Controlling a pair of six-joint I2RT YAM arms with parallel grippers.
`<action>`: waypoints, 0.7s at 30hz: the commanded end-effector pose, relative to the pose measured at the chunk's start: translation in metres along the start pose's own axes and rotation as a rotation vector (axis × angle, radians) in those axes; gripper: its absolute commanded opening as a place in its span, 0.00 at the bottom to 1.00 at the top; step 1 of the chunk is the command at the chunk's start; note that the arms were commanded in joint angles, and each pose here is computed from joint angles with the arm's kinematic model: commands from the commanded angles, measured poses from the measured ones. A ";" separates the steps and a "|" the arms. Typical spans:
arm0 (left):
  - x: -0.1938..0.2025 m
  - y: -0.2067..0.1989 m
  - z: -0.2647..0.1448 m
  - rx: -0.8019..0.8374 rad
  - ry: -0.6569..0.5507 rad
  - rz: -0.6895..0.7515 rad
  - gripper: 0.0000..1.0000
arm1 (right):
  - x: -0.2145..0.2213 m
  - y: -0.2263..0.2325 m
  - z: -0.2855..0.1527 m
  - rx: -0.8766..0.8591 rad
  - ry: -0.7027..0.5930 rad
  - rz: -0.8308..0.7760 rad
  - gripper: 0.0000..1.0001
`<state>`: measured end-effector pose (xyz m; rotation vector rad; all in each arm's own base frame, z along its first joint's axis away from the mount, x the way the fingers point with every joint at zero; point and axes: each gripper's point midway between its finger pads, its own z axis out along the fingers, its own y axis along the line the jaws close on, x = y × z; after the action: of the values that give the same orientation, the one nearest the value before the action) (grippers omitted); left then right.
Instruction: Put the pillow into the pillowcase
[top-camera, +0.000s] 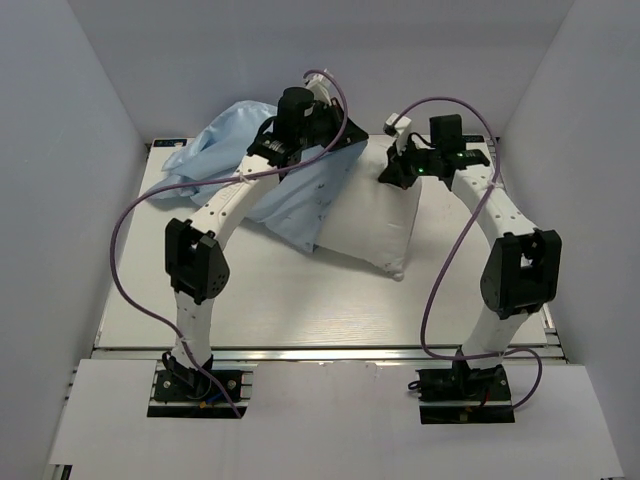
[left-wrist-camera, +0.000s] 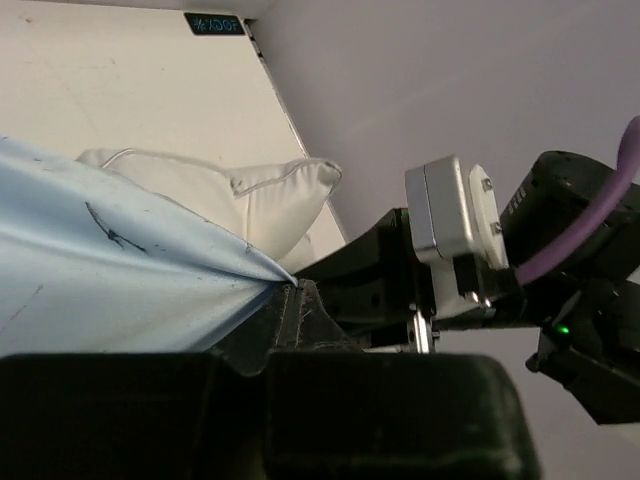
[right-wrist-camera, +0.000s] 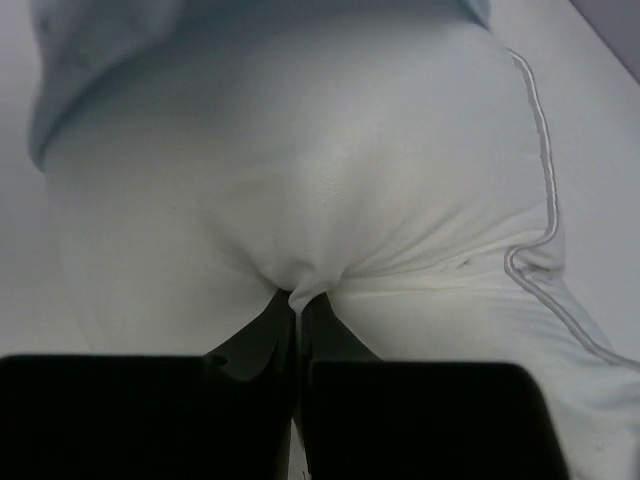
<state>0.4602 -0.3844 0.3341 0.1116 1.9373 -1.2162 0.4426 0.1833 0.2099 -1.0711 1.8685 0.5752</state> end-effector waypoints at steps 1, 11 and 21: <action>-0.032 -0.078 -0.019 0.205 -0.032 0.036 0.00 | -0.040 0.075 0.021 -0.264 -0.074 0.103 0.00; -0.021 -0.097 -0.011 0.250 -0.002 0.032 0.00 | -0.159 0.069 0.025 -0.285 -0.344 0.185 0.00; -0.008 -0.073 -0.020 0.114 -0.014 0.016 0.00 | -0.081 0.007 0.036 0.003 -0.242 0.175 0.03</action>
<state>0.4754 -0.3919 0.3221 0.0608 1.9904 -1.1901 0.4513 0.2695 0.2529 -0.8029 1.8452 0.9252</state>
